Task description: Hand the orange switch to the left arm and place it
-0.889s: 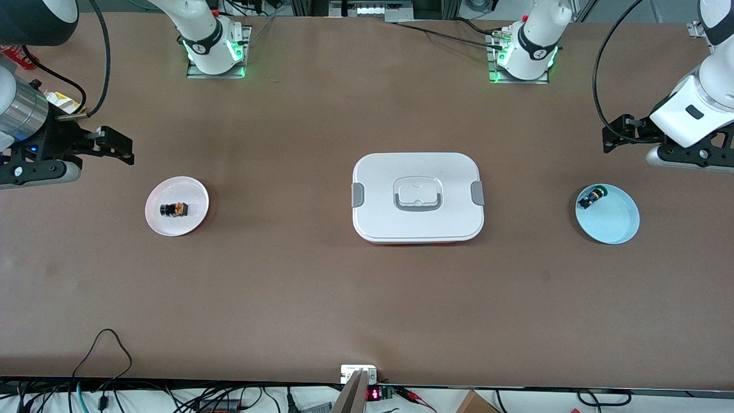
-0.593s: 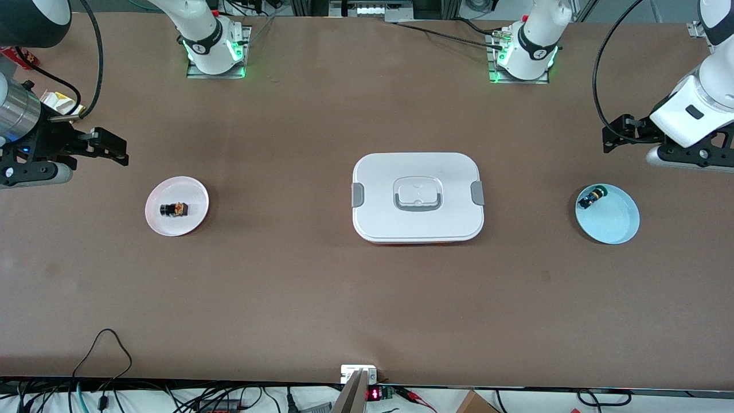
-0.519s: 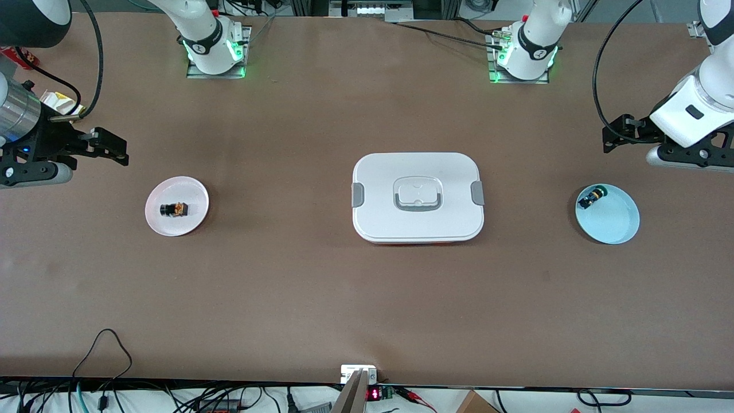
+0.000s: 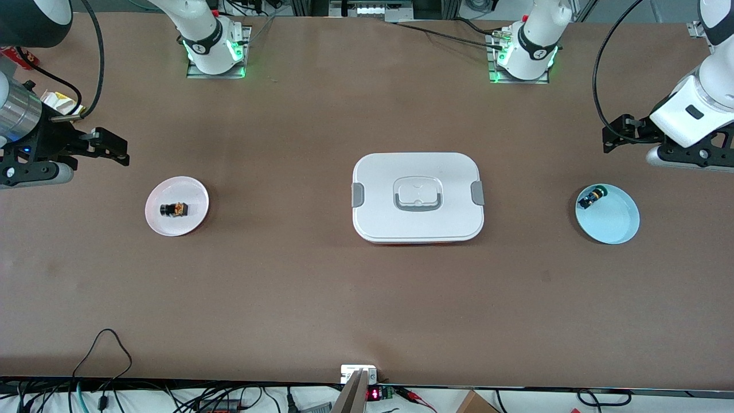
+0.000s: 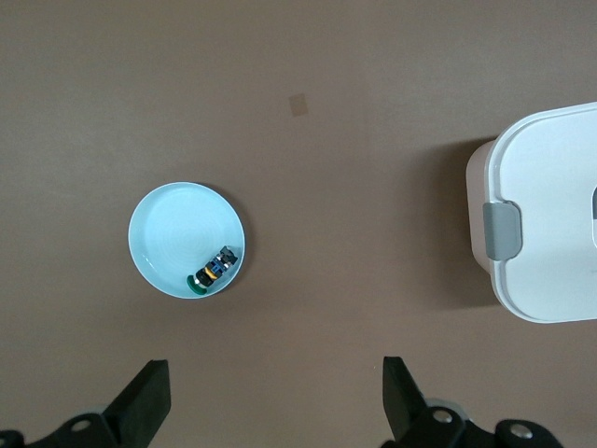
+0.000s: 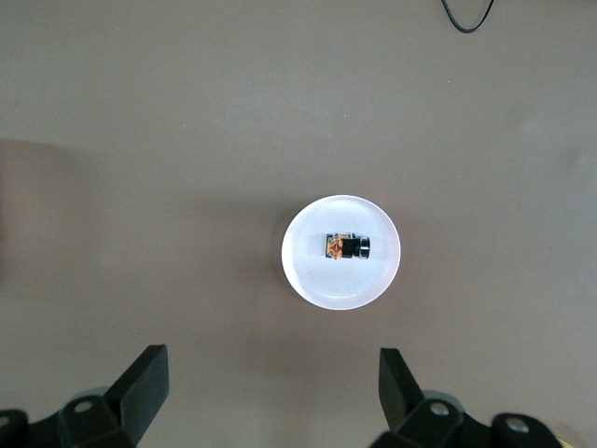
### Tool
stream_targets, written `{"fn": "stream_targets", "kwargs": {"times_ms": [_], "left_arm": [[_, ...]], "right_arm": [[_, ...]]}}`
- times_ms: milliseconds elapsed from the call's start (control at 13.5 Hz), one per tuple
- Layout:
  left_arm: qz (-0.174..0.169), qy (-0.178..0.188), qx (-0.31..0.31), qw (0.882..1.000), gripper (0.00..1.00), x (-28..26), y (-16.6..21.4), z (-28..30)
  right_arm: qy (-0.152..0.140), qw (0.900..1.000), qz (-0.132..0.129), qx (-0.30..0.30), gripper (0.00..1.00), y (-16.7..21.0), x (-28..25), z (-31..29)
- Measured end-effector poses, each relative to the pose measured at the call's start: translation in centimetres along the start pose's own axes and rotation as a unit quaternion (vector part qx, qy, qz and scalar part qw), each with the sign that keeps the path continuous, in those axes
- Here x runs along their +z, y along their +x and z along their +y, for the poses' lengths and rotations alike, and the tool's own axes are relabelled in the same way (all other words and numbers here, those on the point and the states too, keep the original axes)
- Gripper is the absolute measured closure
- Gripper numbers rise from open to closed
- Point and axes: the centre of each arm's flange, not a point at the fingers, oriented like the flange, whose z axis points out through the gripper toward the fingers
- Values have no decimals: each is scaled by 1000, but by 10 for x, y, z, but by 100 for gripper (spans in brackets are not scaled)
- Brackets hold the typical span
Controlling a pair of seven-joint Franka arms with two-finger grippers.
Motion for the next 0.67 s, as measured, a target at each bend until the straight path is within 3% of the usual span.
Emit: {"fn": "stream_targets", "kwargs": {"times_ms": [296, 667], "left_arm": [[0, 0, 0, 1000, 0, 0, 0, 0], [0, 0, 0, 1000, 0, 0, 0, 0]], "right_arm": [[-3, 999, -33, -12, 0, 19, 42, -14], [-15, 998, -57, 3, 0, 34, 81, 7]]}}
